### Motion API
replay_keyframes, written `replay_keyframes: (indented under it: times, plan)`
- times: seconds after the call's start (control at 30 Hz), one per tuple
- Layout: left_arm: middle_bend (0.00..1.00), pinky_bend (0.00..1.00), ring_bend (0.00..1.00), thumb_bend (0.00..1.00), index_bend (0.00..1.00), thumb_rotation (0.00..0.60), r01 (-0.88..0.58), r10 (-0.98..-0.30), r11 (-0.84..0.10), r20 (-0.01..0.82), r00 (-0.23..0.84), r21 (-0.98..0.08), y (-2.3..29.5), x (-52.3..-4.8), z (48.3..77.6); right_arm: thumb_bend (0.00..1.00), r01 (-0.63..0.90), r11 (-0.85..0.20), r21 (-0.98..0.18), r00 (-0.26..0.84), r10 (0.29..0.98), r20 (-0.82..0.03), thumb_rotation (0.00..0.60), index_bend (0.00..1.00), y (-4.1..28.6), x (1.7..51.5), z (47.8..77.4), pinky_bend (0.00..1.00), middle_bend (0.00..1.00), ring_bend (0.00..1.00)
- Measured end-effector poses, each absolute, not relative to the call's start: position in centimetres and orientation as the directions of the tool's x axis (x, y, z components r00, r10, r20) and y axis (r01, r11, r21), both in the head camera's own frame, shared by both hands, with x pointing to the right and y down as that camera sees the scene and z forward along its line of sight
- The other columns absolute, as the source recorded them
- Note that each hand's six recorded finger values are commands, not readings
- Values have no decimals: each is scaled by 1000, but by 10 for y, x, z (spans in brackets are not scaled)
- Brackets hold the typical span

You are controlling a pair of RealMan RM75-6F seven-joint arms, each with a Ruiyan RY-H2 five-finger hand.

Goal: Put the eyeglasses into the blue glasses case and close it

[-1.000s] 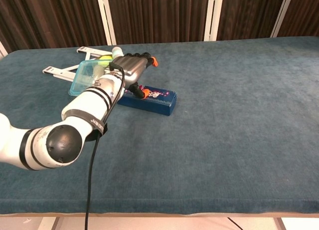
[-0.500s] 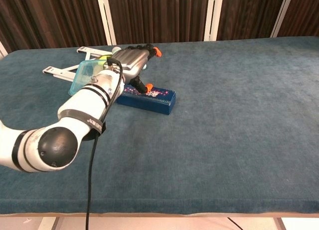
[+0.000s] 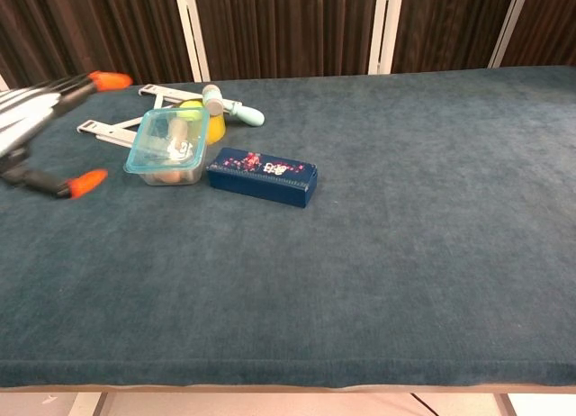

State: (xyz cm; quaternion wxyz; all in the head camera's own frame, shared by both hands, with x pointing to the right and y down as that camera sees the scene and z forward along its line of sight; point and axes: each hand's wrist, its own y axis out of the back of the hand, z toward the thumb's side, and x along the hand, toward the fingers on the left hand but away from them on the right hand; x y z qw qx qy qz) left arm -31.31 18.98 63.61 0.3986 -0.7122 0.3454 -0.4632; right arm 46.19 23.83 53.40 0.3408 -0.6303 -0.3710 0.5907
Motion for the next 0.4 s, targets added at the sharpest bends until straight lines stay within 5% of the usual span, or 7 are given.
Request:
replay_keyframes:
  times: [0.17, 0.4]
  plan:
    - [0, 0, 0, 334, 0, 600, -205, -860, -490, 431, 272, -847, 240, -378, 614, 327, 49, -483, -874, 25, 875, -483, 600, 0, 238, 454, 540, 0, 0, 0]
    - [0, 0, 0, 333, 0, 600, -173, -907, -395, 354, 228, -902, 248, -411, 581, 327, 43, -479, -877, 32, 878, -478, 600, 0, 237, 447, 544, 0, 0, 0]
